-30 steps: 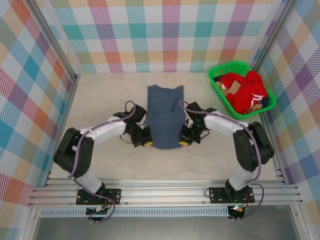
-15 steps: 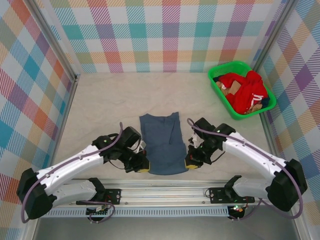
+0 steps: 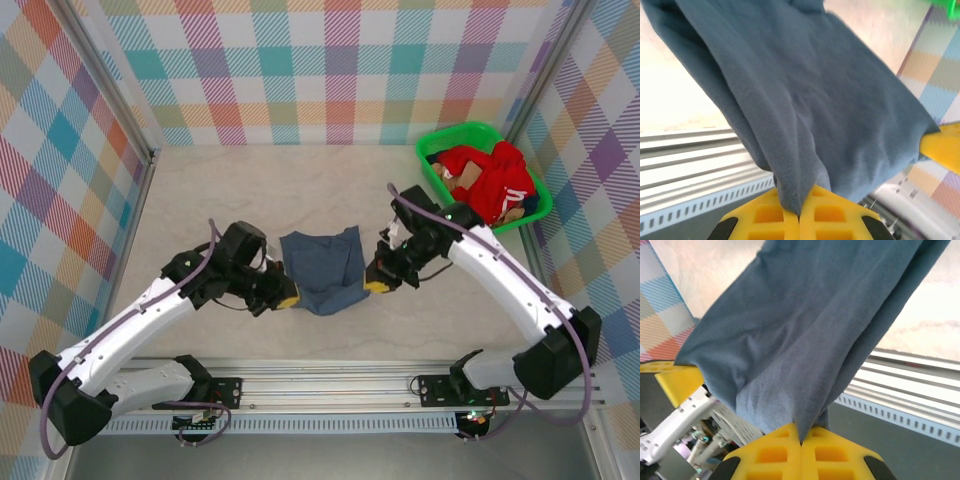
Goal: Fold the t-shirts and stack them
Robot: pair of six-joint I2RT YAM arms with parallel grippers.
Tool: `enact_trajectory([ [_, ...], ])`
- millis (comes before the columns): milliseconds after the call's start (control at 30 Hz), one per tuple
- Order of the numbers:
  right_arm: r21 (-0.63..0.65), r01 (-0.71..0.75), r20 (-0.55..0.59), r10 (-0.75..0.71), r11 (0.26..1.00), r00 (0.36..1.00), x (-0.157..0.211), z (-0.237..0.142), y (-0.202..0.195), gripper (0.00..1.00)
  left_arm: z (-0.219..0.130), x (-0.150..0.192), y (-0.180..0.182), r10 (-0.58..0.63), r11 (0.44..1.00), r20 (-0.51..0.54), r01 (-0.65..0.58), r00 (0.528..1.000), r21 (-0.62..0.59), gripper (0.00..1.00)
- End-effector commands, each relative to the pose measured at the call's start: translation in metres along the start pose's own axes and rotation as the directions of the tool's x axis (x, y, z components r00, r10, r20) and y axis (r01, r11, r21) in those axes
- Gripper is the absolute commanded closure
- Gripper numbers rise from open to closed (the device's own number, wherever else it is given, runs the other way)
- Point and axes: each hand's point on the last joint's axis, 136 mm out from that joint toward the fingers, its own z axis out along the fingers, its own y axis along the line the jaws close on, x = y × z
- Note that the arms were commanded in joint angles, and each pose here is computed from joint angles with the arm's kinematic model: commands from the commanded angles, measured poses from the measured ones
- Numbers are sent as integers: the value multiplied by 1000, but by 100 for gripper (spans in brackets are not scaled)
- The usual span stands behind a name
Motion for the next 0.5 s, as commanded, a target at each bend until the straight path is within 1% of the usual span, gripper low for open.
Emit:
enact_trajectory([
  [0, -31, -60, -37, 58, 998, 998, -12, -3, 6, 100, 0, -21, 3, -128, 992, 29, 128, 991, -10, 100],
  [100, -46, -107, -30, 105, 993, 994, -39, -2, 11, 100, 5, -45, 0, -186, 983, 42, 186, 982, 3, 100],
  [300, -45, -151, 15, 151, 988, 988, -99, -2, 16, 100, 9, -101, -11, -229, 973, 93, 230, 969, -4, 100],
  [467, -60, -202, 13, 203, 978, 979, -157, 17, 16, 100, 25, -150, -7, -250, 964, 106, 257, 962, -62, 100],
])
